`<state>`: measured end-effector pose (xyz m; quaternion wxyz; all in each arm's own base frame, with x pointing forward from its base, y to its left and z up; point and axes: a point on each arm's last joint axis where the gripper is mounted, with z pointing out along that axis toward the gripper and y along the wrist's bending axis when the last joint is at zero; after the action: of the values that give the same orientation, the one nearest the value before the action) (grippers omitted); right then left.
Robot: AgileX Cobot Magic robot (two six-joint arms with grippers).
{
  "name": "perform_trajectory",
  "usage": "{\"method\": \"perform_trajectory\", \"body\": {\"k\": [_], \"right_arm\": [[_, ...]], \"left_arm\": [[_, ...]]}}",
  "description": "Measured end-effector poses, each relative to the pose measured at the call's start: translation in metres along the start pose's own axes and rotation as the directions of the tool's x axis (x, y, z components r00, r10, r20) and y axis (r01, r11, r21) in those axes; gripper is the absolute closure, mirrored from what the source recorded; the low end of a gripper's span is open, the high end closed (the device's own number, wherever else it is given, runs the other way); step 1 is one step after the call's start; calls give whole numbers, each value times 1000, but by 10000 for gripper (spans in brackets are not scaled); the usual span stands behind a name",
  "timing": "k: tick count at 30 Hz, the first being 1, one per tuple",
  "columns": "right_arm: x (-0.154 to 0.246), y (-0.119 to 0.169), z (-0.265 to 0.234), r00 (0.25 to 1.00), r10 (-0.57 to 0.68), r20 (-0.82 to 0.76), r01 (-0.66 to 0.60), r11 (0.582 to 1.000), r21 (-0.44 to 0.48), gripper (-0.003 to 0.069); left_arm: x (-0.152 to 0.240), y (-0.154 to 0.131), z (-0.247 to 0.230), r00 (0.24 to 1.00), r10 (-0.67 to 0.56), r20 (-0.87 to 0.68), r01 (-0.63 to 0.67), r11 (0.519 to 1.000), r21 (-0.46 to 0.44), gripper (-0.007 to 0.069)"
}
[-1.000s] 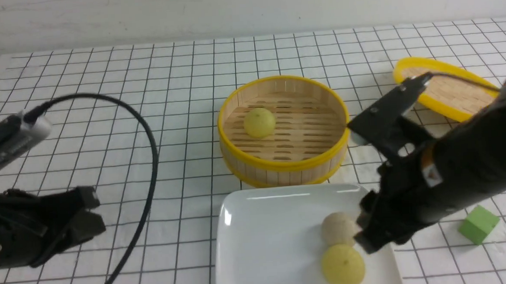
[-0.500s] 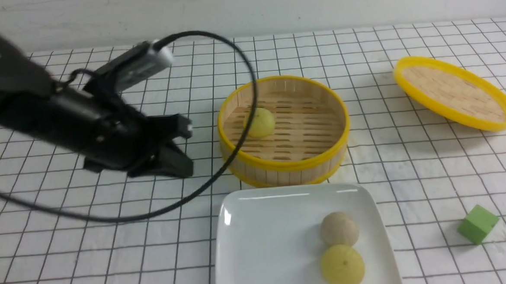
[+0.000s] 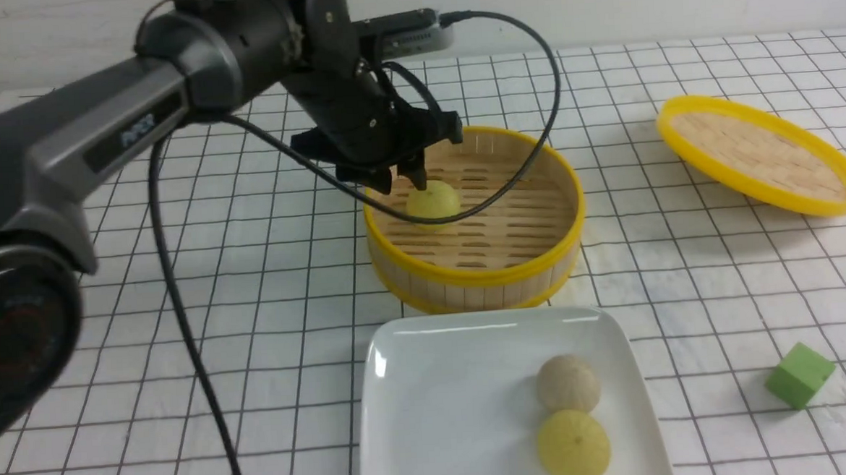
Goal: Put the steamed buns into the plate on the white-black tablecloth.
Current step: 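Reach into the bamboo steamer and grasp a bun with the left gripper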
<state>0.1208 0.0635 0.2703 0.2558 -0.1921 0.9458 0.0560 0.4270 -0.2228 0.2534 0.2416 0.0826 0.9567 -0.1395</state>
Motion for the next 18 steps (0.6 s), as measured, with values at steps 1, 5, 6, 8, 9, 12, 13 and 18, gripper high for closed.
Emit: {"method": "perform_trajectory", "body": {"k": [1,5,6,8,9,12,13,18], "right_arm": [[0,0,0,1000,0,0,0,1000,0,673],[0,0,0,1000,0,2,0,1000,0,670],[0,0,0,1000,0,2,0,1000,0,670],[0,0,0,1000,0,2,0,1000,0,670],[0,0,0,1000,0,2,0,1000,0,670],[0,0,0,1000,0,2,0,1000,0,667],[0,0,0,1000,0,2,0,1000,0,666],[0,0,0,1000,1,2,-1,1000,-1,664]], "left_arm": [[-2,-1,0,1000,2,7,-2,1000,2,288],[-4,0,32,1000,-4,13,4,1000,3,276],[-4,0,33,1000,-5,12,5,1000,3,276],[-1,2,47,1000,-10,0,10,1000,1,276],[0,3,50,1000,-11,1,11,1000,1,279],[0,3,56,1000,-14,5,13,1000,3,330],[0,3,57,1000,-16,5,16,1000,3,368],[1,3,56,999,-40,-14,40,999,5,578]]}}
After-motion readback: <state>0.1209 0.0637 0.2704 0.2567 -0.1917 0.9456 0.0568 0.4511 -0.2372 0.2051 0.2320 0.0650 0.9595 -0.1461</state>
